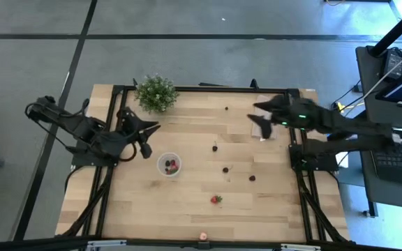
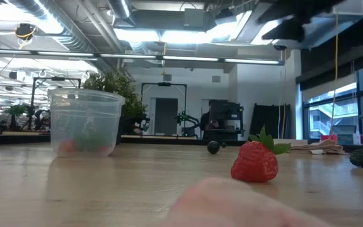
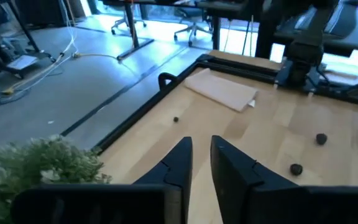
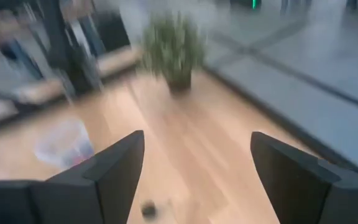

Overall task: Pick and placing Produce into tupperware
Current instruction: Put the blueberry into the container

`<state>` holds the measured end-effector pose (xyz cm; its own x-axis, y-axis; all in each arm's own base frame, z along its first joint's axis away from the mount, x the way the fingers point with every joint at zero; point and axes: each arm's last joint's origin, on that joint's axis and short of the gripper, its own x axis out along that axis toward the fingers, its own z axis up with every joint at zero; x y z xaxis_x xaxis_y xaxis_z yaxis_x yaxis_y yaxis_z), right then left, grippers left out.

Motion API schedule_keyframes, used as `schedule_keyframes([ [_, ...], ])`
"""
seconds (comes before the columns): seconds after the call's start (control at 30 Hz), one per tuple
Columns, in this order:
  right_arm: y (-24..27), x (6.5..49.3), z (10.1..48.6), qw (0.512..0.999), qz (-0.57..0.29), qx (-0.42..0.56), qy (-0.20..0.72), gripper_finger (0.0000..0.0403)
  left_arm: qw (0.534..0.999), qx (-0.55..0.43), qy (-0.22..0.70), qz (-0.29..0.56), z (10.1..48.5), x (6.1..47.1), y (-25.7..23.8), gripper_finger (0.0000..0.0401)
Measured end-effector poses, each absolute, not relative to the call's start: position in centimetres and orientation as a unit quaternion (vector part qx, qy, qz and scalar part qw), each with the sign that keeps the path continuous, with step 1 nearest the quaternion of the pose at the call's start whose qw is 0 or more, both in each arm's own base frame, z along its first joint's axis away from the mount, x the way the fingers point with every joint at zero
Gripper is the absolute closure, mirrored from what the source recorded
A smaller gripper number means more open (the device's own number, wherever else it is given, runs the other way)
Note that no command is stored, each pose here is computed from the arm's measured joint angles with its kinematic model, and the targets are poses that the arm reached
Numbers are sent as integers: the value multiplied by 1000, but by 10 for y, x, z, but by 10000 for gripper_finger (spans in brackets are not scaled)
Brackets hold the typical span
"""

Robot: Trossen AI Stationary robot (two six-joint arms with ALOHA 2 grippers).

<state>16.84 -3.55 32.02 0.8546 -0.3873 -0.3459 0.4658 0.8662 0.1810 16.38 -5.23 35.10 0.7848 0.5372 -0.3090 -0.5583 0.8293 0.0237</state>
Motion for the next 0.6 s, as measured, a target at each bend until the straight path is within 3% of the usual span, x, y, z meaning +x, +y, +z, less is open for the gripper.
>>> schedule_keyframes([
  [0.13,-40,216,315,934,-225,120,249,108,949,-50,132,280,325,159,-52,368],
  [0.4,-50,293,297,919,-226,114,303,108,941,-21,137,308,291,146,-45,399],
  [0.6,-55,329,280,908,-228,110,333,108,940,-5,150,308,289,143,-44,390],
])
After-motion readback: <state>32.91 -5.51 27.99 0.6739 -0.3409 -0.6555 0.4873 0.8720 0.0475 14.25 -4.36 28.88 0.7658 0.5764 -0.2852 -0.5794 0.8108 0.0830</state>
